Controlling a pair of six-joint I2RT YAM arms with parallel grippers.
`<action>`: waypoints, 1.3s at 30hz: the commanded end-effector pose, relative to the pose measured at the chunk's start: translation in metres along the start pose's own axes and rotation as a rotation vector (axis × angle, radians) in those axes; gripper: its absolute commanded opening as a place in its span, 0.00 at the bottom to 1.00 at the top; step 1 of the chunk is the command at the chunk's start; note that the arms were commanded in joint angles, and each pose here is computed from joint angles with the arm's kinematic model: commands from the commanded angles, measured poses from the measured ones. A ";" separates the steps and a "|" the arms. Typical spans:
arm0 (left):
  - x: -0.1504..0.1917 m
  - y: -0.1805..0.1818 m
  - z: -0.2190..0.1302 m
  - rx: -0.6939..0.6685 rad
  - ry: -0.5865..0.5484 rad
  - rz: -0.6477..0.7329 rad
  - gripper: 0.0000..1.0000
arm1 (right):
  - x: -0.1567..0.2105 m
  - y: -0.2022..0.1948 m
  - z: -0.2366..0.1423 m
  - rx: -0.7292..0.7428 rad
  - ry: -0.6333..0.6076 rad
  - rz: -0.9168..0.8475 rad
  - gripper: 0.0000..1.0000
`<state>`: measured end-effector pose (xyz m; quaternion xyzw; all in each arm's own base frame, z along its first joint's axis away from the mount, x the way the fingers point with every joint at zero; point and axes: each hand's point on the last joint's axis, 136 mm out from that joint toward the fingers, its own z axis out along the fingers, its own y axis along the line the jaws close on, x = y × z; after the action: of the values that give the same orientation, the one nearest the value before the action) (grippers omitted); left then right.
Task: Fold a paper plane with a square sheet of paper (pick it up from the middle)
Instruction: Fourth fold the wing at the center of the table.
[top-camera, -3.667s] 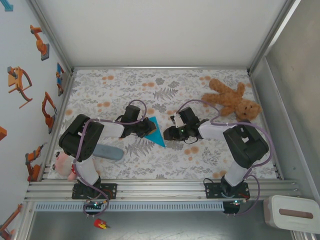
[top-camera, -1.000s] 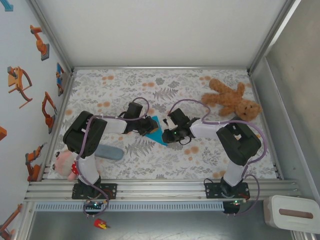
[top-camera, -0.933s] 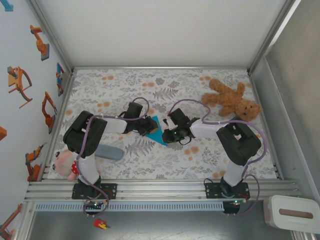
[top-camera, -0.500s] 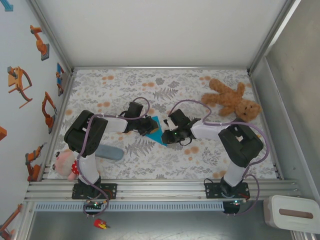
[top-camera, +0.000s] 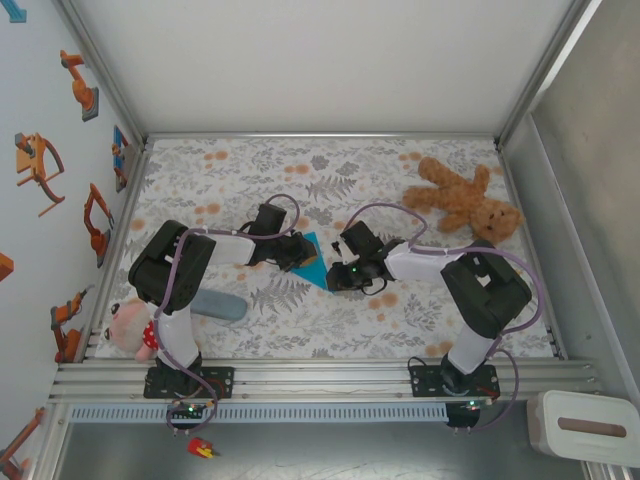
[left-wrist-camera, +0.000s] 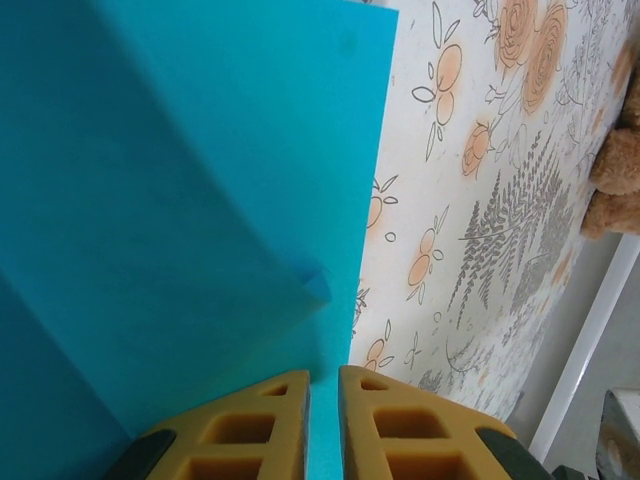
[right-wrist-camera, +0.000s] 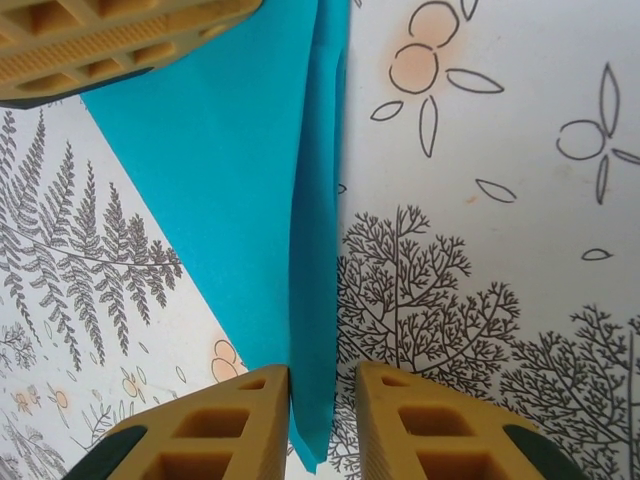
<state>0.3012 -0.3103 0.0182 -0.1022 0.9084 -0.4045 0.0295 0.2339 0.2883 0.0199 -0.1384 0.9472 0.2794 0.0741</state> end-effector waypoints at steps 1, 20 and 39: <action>0.002 -0.002 -0.002 -0.008 0.018 0.016 0.16 | 0.016 -0.008 0.007 0.021 0.060 0.037 0.20; -0.001 -0.021 -0.001 0.052 0.035 0.067 0.20 | 0.027 -0.021 0.016 0.059 0.105 0.040 0.13; -0.001 -0.004 0.013 -0.008 0.074 0.040 0.20 | 0.029 -0.025 0.017 0.071 0.108 0.039 0.13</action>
<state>0.3077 -0.3233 0.0217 -0.0752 0.9058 -0.4167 0.0184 0.2351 0.2852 0.0150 -0.1333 0.9499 0.2739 0.0697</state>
